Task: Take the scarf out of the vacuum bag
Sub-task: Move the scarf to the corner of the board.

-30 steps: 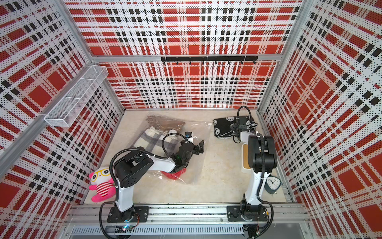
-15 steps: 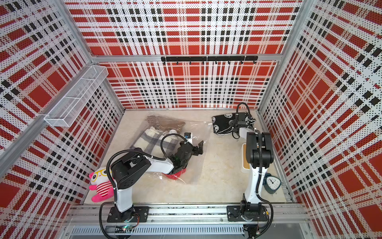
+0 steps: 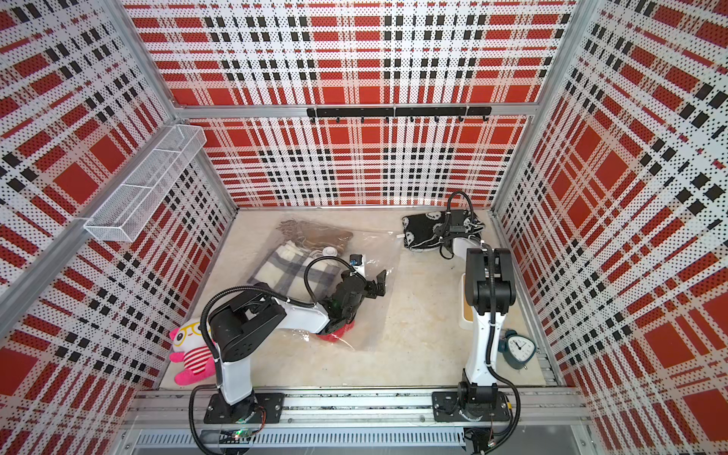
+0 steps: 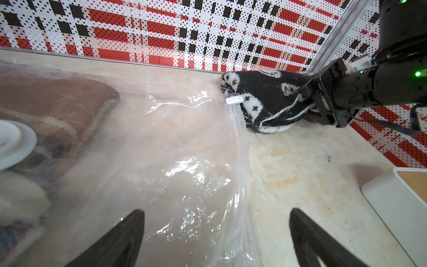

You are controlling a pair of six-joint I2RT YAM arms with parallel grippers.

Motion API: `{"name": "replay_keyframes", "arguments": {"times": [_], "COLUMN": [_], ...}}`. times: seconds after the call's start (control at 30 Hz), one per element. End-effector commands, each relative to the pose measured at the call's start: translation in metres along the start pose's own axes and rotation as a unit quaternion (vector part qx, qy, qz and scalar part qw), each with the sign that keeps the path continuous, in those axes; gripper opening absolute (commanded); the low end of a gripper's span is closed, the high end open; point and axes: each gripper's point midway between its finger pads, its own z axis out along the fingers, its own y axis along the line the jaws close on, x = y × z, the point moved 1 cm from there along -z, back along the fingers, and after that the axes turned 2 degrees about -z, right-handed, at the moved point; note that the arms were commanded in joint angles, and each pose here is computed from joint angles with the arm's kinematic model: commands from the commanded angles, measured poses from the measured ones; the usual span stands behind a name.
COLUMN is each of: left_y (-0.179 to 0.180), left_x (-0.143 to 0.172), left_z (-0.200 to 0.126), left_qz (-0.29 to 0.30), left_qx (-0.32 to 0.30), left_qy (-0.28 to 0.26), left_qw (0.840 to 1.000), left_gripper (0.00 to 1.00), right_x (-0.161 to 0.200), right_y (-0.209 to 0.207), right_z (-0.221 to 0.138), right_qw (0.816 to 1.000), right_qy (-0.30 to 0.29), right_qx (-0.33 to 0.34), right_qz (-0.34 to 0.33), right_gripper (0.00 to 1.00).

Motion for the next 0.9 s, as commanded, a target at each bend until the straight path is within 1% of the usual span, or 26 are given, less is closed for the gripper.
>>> {"name": "replay_keyframes", "arguments": {"times": [0.0,0.03,0.1,0.33,0.4,0.43,0.5,0.6,0.7,0.77,0.87], "left_y": [-0.004,-0.004,-0.004,-0.008,-0.009,-0.012,-0.016,-0.021,-0.026,-0.035,-0.047], "left_x": [-0.017,-0.018,-0.021,-0.025,-0.027,-0.026,-0.024,-0.020,-0.017,-0.014,-0.007], "left_z": [-0.010,-0.012,-0.015,-0.033,-0.038,-0.041,-0.048,-0.056,-0.061,-0.067,-0.078], "left_qz": [-0.005,-0.005,-0.006,-0.006,-0.007,0.005,0.015,0.033,0.036,0.031,0.050], "left_qx": [0.007,0.007,0.009,0.012,0.024,0.033,0.044,0.036,0.033,0.055,0.057], "left_qy": [-0.024,-0.026,-0.027,-0.034,-0.031,-0.028,-0.021,-0.016,-0.006,0.007,0.021], "left_qw": [1.000,1.000,1.000,0.999,0.999,0.999,0.999,0.999,0.999,0.998,0.997], "left_gripper": [0.98,0.98,0.98,0.98,0.99,0.99,1.00,1.00,1.00,0.99,0.98], "right_x": [-0.007,-0.008,-0.010,-0.011,-0.008,-0.006,-0.001,0.010,0.027,0.042,0.072], "right_y": [0.018,0.019,0.021,0.027,0.029,0.030,0.031,0.033,0.032,0.030,0.031], "right_z": [-0.032,-0.040,-0.055,-0.102,-0.119,-0.128,-0.152,-0.185,-0.209,-0.219,-0.234], "right_qw": [0.999,0.998,0.998,0.994,0.991,0.990,0.985,0.975,0.968,0.962,0.944], "right_qy": [-0.035,-0.040,-0.053,-0.079,-0.089,-0.091,-0.100,-0.106,-0.077,-0.044,0.004], "right_qx": [-0.001,-0.004,-0.022,-0.067,-0.081,-0.090,-0.117,-0.170,-0.207,-0.224,-0.275], "right_qz": [-0.039,-0.039,-0.037,-0.045,-0.055,-0.059,-0.072,-0.097,-0.123,-0.147,-0.185], "right_gripper": [0.80,0.84,0.99,1.00,1.00,1.00,1.00,1.00,1.00,1.00,1.00]}}
